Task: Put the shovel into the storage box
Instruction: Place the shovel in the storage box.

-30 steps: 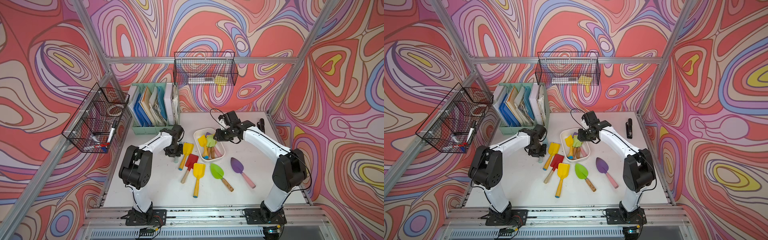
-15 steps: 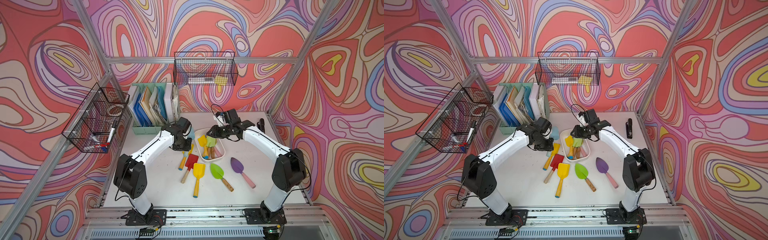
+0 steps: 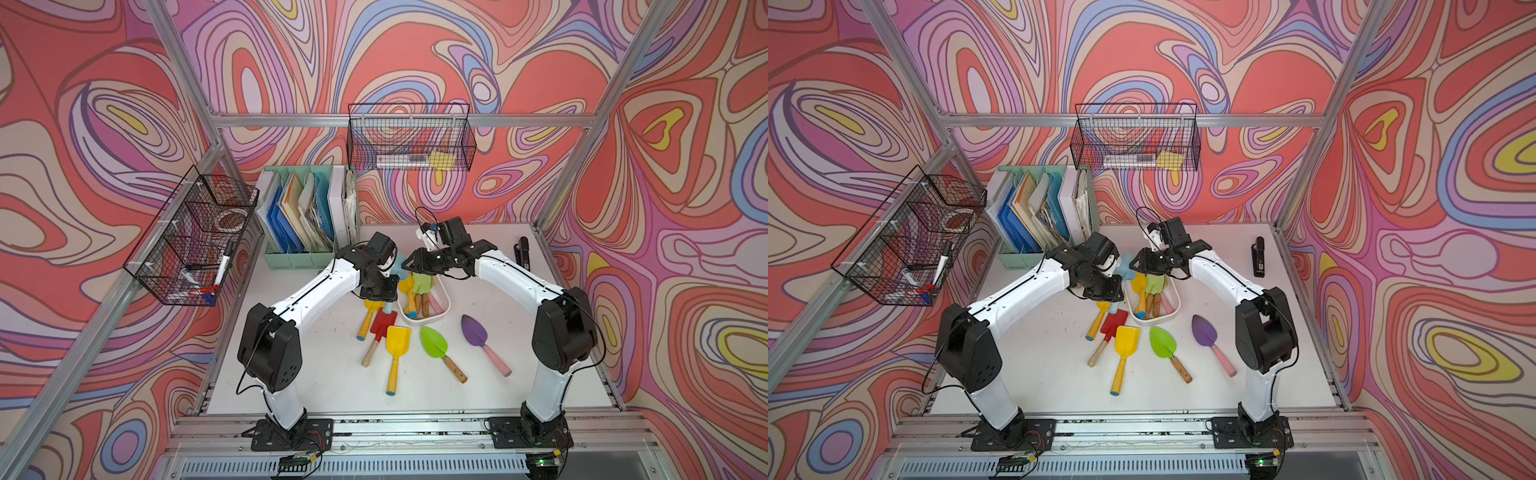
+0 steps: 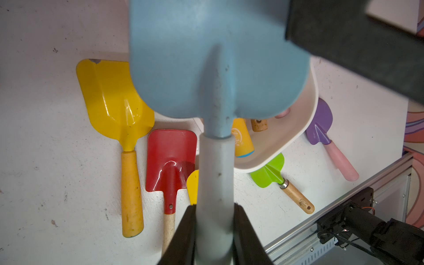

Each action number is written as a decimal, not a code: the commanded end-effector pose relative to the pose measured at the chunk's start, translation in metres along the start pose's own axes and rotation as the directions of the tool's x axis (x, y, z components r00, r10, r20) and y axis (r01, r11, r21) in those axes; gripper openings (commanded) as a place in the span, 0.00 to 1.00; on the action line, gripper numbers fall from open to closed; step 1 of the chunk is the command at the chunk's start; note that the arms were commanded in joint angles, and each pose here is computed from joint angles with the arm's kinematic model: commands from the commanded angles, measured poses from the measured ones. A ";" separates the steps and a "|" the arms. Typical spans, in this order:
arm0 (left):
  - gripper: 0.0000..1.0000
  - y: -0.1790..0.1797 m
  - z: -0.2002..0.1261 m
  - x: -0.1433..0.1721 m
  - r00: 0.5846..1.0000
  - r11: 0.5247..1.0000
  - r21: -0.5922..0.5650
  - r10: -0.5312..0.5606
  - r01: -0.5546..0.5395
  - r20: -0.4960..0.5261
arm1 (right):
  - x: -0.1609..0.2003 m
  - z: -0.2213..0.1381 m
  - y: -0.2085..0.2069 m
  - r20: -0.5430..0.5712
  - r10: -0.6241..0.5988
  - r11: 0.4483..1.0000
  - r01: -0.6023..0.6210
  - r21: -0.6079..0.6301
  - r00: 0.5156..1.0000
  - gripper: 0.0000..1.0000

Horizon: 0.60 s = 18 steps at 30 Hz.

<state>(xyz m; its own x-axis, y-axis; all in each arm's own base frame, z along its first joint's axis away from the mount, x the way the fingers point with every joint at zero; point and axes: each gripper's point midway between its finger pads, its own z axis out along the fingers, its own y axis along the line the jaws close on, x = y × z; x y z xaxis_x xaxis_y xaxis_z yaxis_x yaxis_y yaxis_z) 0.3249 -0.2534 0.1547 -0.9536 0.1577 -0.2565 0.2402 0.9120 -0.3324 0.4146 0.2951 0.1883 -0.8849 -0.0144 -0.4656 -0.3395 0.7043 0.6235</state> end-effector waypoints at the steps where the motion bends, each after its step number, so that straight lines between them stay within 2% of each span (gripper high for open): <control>1: 0.03 -0.008 -0.001 -0.007 1.000 1.000 0.019 0.007 -0.008 0.014 | -0.008 0.003 0.011 0.015 -0.014 0.999 0.014 -0.030 1.000 0.35; 11: 0.03 -0.019 -0.005 -0.012 0.999 0.998 0.057 0.012 -0.014 0.029 | -0.004 0.010 0.008 -0.002 -0.009 1.000 0.009 -0.030 1.000 0.24; 18: 0.03 -0.021 -0.005 -0.014 0.999 0.998 0.059 0.015 -0.017 0.034 | -0.006 0.010 0.008 0.003 -0.010 1.000 0.010 -0.027 1.000 0.08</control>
<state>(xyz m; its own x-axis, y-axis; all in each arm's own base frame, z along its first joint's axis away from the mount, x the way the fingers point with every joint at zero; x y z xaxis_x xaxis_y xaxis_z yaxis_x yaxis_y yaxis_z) 0.3256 -0.2646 0.1630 -0.9508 0.1590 -0.2658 0.2517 0.8969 -0.3637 0.4160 0.3002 0.1852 -0.8901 -0.0133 -0.4557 -0.3342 0.6987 0.6325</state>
